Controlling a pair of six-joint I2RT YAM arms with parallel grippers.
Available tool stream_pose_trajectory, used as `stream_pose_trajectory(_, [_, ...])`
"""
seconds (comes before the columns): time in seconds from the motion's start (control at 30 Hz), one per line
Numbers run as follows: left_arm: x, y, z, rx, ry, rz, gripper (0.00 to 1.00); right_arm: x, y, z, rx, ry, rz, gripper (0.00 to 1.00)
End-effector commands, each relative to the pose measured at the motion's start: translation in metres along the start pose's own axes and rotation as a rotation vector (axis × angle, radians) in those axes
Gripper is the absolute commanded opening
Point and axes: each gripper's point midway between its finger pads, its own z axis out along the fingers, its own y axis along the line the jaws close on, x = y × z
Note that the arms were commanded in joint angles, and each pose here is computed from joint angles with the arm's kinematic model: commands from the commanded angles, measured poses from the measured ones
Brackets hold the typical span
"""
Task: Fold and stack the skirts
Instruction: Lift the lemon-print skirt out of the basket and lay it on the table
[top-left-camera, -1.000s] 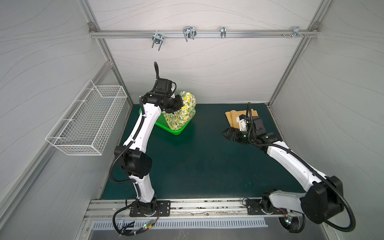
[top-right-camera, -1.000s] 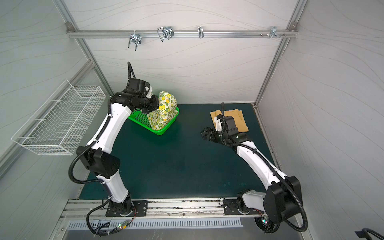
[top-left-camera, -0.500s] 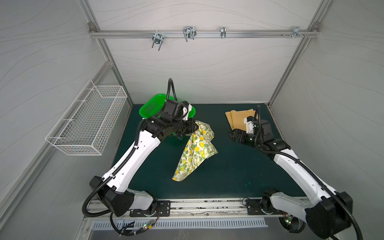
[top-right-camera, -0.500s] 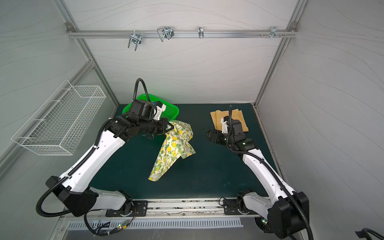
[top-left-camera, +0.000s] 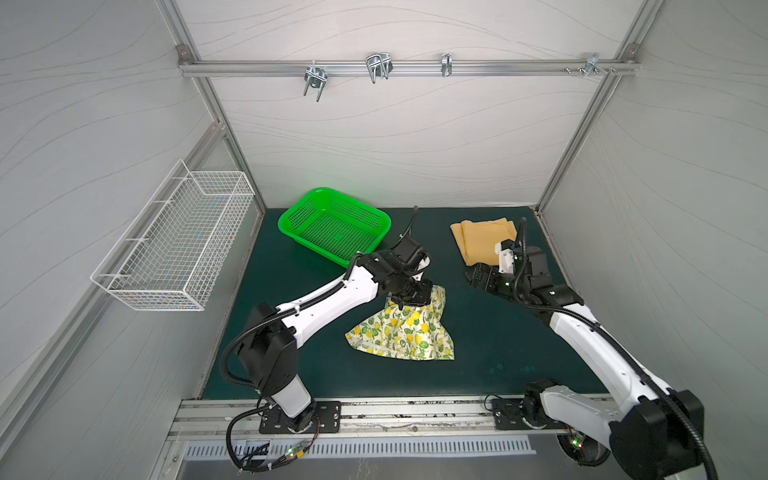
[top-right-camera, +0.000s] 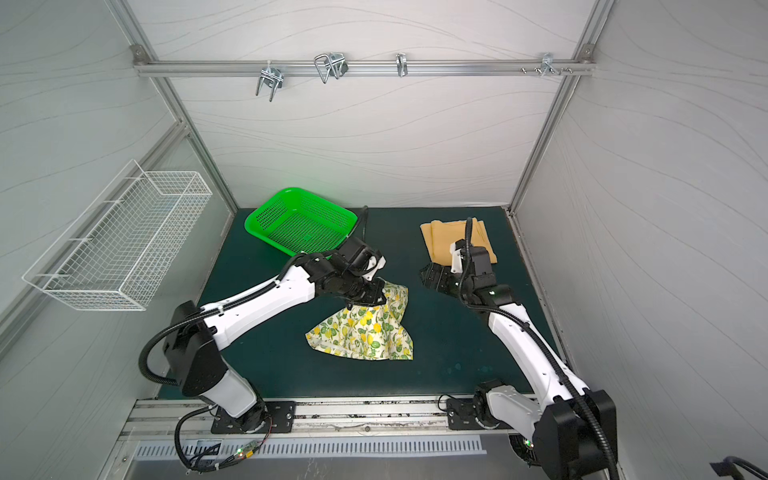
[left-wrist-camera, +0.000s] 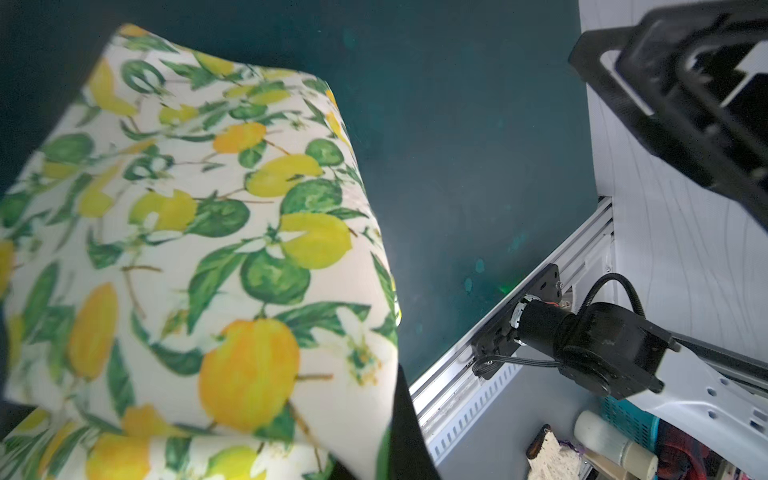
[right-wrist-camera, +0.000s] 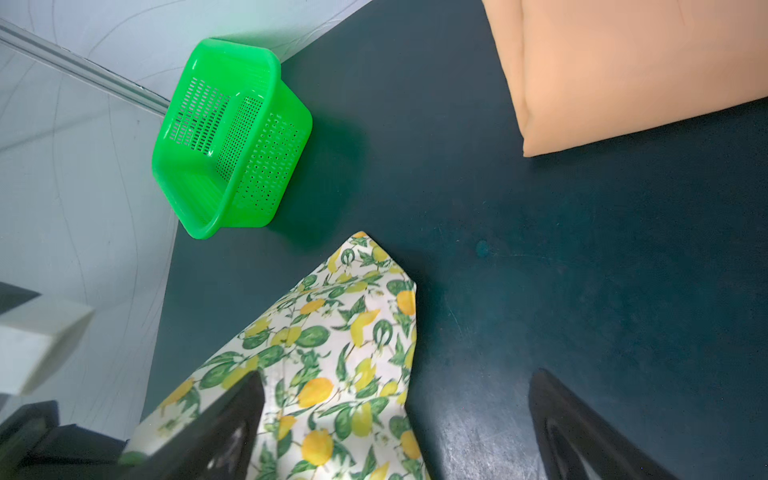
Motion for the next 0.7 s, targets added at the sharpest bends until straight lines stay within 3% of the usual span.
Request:
stream_pose_trajectory(0.0, [-0.043,-0.035,-0.004,0.067,-0.105,0.047,0.0,-0.009,-0.002,-0.008,0.0,-0.045,-0.007,0.99])
stream_pose_trajectory(0.2, [-0.038,-0.053,0.039,0.092,-0.005,0.064,0.04,-0.019,-0.009,-0.016,0.024,-0.068,-0.002,0.99])
stream_pose_trajectory(0.27, [-0.026,-0.052,0.052,0.08,0.023,0.058,0.1,-0.022,-0.01,-0.019,0.03,-0.073,-0.002,0.99])
stream_pose_trajectory(0.33, [-0.017,-0.045,0.055,0.063,0.03,0.04,0.23,-0.023,-0.011,-0.021,0.035,-0.074,-0.007,0.99])
stream_pose_trajectory(0.47, [-0.002,-0.021,0.034,-0.027,-0.016,0.025,0.54,-0.022,-0.012,-0.023,0.047,-0.066,-0.016,0.99])
stream_pose_trajectory(0.53, [0.004,-0.008,0.015,-0.084,-0.049,0.028,0.65,-0.02,-0.01,-0.024,0.04,-0.062,-0.023,0.99])
stream_pose_trajectory(0.67, [0.019,0.019,-0.024,-0.163,-0.111,-0.015,0.7,-0.012,-0.009,-0.021,0.015,-0.04,-0.017,0.99])
